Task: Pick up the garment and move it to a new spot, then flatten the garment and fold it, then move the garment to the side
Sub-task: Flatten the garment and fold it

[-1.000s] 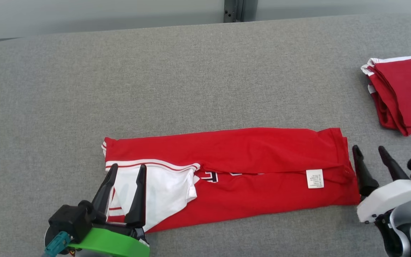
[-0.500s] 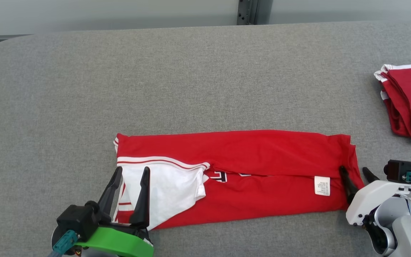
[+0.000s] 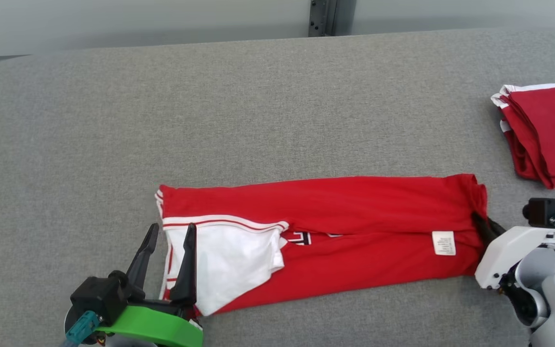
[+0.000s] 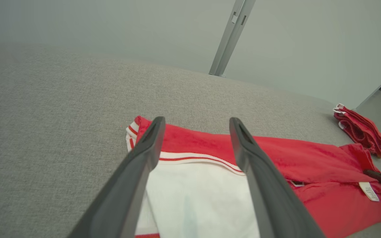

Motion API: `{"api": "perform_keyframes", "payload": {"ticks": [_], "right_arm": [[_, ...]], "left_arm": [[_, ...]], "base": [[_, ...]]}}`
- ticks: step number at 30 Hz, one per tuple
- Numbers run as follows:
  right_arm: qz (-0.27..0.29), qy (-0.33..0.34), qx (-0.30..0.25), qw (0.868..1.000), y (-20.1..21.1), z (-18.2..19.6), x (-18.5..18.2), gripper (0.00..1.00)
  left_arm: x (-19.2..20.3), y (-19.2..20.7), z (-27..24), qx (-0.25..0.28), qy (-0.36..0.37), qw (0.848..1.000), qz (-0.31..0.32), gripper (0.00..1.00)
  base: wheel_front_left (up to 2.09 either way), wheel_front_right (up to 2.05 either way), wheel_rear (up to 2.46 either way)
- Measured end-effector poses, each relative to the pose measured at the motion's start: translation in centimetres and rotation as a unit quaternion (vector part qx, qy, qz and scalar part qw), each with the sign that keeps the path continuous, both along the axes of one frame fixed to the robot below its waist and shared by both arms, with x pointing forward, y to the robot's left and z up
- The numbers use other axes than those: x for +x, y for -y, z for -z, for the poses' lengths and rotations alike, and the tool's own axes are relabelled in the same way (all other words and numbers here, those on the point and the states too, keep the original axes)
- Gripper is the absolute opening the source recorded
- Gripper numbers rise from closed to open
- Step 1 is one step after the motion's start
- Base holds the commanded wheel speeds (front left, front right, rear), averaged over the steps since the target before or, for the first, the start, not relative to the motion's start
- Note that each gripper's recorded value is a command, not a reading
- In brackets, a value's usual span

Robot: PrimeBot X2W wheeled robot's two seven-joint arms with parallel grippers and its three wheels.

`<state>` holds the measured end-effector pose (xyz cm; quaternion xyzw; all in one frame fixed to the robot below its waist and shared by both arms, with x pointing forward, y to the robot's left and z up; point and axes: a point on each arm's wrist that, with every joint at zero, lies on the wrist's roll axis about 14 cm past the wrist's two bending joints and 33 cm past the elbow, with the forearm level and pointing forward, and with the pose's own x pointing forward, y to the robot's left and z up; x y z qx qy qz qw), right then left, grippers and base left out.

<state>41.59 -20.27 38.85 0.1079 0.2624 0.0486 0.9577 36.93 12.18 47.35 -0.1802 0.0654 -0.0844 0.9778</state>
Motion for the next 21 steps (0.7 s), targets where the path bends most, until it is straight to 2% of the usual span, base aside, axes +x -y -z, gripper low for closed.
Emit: {"api": "perform_keyframes", "payload": {"ticks": [7, 12, 17, 21], "right_arm": [[0.045, 0.024, -0.048, 0.998, 6.6, -3.0, -0.2, 0.0], [0.069, 0.04, -0.058, 0.995, 8.8, -5.1, -1.2, 0.0], [0.066, 0.054, -0.013, 0.996, 6.9, -6.2, -1.6, 0.0], [0.028, 0.074, 0.081, 0.994, 1.6, -8.0, -1.1, 0.0]], "left_arm": [[0.5, 1.0, -0.2, -0.002, 0.006, 1.0, 0.017, 1.0], [0.9, 1.5, -0.3, 0.001, 0.01, 1.0, 0.027, 1.0], [1.5, 1.8, -0.6, 0.005, 0.017, 0.999, 0.034, 1.0], [2.0, 1.0, -1.1, 0.021, 0.029, 0.999, 0.026, 1.0]], "base": [[0.0, 0.0, 0.0], [0.0, 0.0, 0.0], [0.0, 0.0, 0.0], [0.0, 0.0, 0.0]]}}
